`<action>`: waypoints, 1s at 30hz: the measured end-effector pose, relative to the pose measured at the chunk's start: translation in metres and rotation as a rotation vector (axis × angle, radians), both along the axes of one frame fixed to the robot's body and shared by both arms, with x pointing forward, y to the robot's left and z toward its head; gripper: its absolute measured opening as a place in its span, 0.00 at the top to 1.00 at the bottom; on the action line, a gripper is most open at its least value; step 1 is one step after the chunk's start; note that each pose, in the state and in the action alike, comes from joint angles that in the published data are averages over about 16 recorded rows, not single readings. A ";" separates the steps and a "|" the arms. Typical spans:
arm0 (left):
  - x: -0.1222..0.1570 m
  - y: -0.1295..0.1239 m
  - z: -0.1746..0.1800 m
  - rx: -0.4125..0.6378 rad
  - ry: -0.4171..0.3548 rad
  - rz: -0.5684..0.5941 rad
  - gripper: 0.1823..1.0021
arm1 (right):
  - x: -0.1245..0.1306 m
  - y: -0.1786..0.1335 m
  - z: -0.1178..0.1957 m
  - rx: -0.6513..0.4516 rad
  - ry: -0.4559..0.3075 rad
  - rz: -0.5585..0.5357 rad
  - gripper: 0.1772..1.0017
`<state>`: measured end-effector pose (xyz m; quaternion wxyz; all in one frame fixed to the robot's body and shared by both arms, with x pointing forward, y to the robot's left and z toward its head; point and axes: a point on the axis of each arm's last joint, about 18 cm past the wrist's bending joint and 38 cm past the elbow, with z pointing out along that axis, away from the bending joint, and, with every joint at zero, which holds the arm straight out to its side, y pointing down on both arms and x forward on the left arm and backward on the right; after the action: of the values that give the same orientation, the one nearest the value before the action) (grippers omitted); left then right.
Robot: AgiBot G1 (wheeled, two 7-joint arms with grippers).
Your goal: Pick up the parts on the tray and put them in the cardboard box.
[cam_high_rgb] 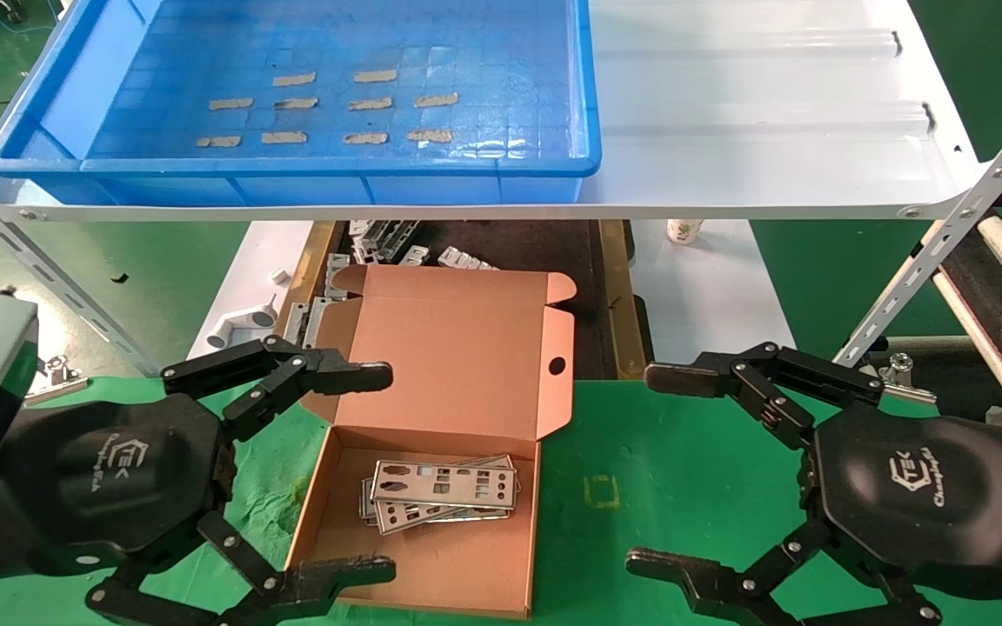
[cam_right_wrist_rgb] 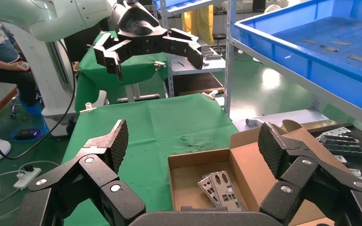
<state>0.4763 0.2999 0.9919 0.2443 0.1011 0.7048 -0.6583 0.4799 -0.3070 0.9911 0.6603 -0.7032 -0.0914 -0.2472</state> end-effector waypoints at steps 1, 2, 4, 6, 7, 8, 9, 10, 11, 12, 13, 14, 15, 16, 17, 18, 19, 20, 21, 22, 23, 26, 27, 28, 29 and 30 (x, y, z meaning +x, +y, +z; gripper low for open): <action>0.000 0.000 0.000 0.000 0.000 0.000 0.00 | 0.000 0.000 0.000 0.000 0.000 0.000 0.00; 0.000 0.000 0.000 0.000 0.000 0.000 0.00 | 0.000 0.000 0.000 0.000 0.000 0.000 0.00; 0.000 0.000 0.000 0.000 0.000 0.000 0.00 | 0.000 0.000 0.000 0.000 0.000 0.000 0.00; 0.000 0.000 0.000 0.000 0.000 0.000 0.00 | 0.000 0.000 0.000 0.000 0.000 0.000 0.00; 0.000 0.000 0.000 0.000 0.000 0.000 0.00 | 0.000 0.000 0.000 0.000 0.000 0.000 0.00; 0.000 0.000 0.000 0.000 0.000 0.000 0.00 | 0.000 0.000 0.000 0.000 0.000 0.000 0.00; 0.000 0.000 0.000 0.000 0.000 0.000 0.00 | 0.000 0.000 0.000 0.000 0.000 0.000 0.00; 0.000 0.000 0.000 0.000 0.000 0.000 0.00 | 0.000 0.000 0.000 0.000 0.000 0.000 0.00; 0.000 0.000 0.000 0.000 0.000 0.000 0.00 | 0.000 0.000 0.000 0.000 0.000 0.000 0.00; 0.000 0.000 0.000 0.000 0.000 0.000 0.00 | 0.000 0.000 0.000 0.000 0.000 0.000 0.00; 0.000 0.000 0.000 0.000 0.000 0.000 0.00 | 0.000 0.000 0.000 0.000 0.000 0.000 0.00; 0.000 0.000 0.000 0.000 0.000 0.000 0.00 | 0.000 0.000 0.000 0.000 0.000 0.000 0.00; 0.000 0.000 0.000 0.000 0.000 0.000 0.00 | 0.000 0.000 0.000 0.000 0.000 0.000 0.00; 0.000 0.000 0.000 0.000 0.000 0.000 0.00 | 0.000 0.000 0.000 0.000 0.000 0.000 0.00; 0.000 0.000 0.000 0.000 0.000 0.000 0.00 | 0.000 0.000 0.000 0.000 0.000 0.000 0.00; 0.000 0.000 0.000 0.000 0.000 0.000 0.00 | 0.000 0.000 0.000 0.000 0.000 0.000 0.00; 0.000 0.000 0.000 0.000 0.000 0.000 0.00 | 0.000 0.000 0.000 0.000 0.000 0.000 0.00; 0.000 0.000 0.000 0.000 0.000 0.000 0.00 | 0.000 0.000 0.000 0.000 0.000 0.000 0.00; 0.000 0.000 0.000 0.000 0.000 0.000 0.00 | 0.000 0.000 0.000 0.000 0.000 0.000 0.00; 0.000 0.000 0.000 0.000 0.000 0.000 0.00 | 0.000 0.000 0.000 0.000 0.000 0.000 0.00; 0.000 0.000 0.000 0.000 0.000 0.000 0.00 | 0.000 0.000 0.000 0.000 0.000 0.000 0.00; 0.000 0.000 0.000 0.000 0.000 0.000 0.00 | 0.000 0.000 0.000 0.000 0.000 0.000 0.00; 0.000 0.000 0.000 0.000 0.000 0.000 0.00 | 0.000 0.000 0.000 0.000 0.000 0.000 0.00; 0.000 0.000 0.000 0.000 0.000 0.000 0.00 | 0.000 0.000 0.000 0.000 0.000 0.000 0.00; 0.000 0.000 0.000 0.000 0.000 0.000 0.00 | 0.000 0.000 0.000 0.000 0.000 0.000 0.00; 0.000 0.000 0.000 0.000 0.000 0.000 0.00 | 0.000 0.000 0.000 0.000 0.000 0.000 0.00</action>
<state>0.4764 0.2999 0.9919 0.2443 0.1011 0.7047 -0.6584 0.4799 -0.3070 0.9911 0.6603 -0.7032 -0.0914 -0.2472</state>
